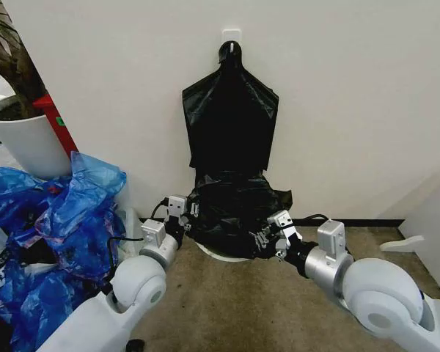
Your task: Place the garbage bag over the trash bin.
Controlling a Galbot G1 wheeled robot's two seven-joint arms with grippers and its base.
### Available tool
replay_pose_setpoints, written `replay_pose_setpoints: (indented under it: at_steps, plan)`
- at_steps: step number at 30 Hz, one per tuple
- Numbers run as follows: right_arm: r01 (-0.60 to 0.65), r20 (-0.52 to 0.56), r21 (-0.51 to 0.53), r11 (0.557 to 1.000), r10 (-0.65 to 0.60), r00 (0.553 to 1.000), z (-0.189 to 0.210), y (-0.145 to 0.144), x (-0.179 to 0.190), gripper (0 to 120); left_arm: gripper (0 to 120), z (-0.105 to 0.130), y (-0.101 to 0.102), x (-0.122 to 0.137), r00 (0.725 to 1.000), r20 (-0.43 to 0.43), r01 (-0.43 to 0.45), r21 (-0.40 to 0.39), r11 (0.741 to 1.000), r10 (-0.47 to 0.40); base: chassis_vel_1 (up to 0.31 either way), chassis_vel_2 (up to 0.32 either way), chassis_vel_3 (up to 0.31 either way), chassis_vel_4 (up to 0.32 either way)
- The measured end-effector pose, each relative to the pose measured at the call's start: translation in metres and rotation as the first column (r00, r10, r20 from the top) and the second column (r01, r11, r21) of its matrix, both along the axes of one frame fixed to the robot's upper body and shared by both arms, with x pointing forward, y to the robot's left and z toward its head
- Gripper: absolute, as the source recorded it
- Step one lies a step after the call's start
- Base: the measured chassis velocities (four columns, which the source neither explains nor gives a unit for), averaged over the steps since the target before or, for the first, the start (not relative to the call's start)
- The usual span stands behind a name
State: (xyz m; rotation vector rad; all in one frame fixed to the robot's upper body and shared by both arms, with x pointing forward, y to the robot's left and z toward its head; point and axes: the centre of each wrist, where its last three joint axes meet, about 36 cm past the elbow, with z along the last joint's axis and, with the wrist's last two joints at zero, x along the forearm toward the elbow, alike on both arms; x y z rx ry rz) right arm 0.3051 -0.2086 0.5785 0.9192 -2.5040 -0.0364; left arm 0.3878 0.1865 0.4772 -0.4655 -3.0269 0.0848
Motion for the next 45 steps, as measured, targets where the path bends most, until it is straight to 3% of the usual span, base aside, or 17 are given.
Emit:
replay_pose_setpoints:
  at_steps: [7, 19, 32, 45]
  plan:
    - [0.003, -0.108, -0.02, 1.0, -0.005, 0.994, -0.013, -0.002, -0.017, 0, 1, 0.008, 0.002, 0.002, 1.0, -0.012, -0.02, -0.028, 0.999, 0.019, 0.0, 0.0, 0.0, 0.0]
    - [0.03, -0.2, -0.069, 0.997, -0.043, 0.979, -0.05, -0.001, -0.027, 0, 1, 0.029, -0.001, -0.011, 0.999, -0.045, 0.0, -0.096, 0.995, -0.004, 0.0, 0.0, 0.0, 0.0]
    - [0.101, -0.174, -0.097, 0.99, -0.117, 0.978, -0.092, -0.002, -0.019, 0, 1, 0.048, -0.004, -0.027, 0.989, -0.146, -0.011, -0.157, 0.987, -0.012, 0.0, 0.0, 0.0, 0.0]
    - [0.148, -0.146, -0.128, 0.981, -0.166, 0.975, -0.115, -0.007, -0.021, 0, 1, 0.062, -0.004, -0.031, 0.958, -0.283, -0.029, -0.218, 0.976, -0.035, 0.0, 0.0, 0.0, 0.0]
